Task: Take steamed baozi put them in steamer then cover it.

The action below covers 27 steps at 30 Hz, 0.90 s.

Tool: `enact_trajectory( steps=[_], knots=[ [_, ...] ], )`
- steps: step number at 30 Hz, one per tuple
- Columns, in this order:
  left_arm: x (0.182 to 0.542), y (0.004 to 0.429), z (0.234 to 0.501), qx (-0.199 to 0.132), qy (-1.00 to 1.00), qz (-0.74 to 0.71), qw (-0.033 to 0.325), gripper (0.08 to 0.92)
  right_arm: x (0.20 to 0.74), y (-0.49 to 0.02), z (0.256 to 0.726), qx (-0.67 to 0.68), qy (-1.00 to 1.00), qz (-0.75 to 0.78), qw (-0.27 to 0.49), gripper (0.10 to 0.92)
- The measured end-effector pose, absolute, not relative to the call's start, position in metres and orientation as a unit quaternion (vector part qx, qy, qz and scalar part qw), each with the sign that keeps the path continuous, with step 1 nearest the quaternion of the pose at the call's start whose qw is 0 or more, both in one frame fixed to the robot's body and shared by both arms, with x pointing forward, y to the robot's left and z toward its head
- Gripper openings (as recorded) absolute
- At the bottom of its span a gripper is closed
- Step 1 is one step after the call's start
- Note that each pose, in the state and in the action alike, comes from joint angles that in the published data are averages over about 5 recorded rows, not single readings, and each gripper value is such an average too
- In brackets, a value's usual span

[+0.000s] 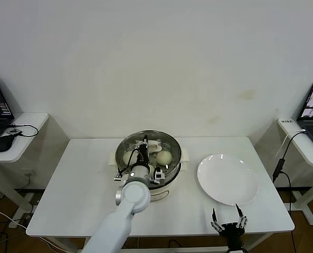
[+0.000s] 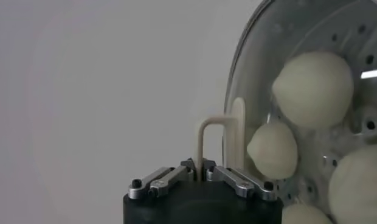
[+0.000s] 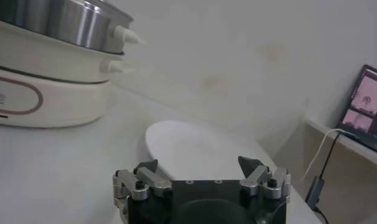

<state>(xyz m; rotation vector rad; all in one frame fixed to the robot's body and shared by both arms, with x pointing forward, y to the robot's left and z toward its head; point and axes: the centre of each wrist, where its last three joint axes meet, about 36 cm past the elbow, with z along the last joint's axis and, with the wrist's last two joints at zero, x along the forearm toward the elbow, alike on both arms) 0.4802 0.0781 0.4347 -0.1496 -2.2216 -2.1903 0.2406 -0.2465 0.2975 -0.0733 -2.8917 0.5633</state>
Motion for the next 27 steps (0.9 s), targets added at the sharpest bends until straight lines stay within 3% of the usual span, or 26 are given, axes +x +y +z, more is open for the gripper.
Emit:
enact_trajectory(
  steps=[5,15,27],
  knots=[
    [0.478,0.079,0.435,-0.047,-0.714,-0.699,0.008,0.191,0.24,-0.245,0.297,-0.023,-0.977,0.19,0.098,0.823],
    [0.461,0.091,0.444,-0.039,-0.72,-0.693,-0.002,0.475,0.24,-0.243,0.295,-0.019,-0.976,0.192,0.099,0.823],
    [0.387,0.124,0.464,-0.051,-0.753,-0.656,-0.029,0.798,0.241,-0.242,0.291,-0.015,-0.975,0.195,0.103,0.823]
  ],
)
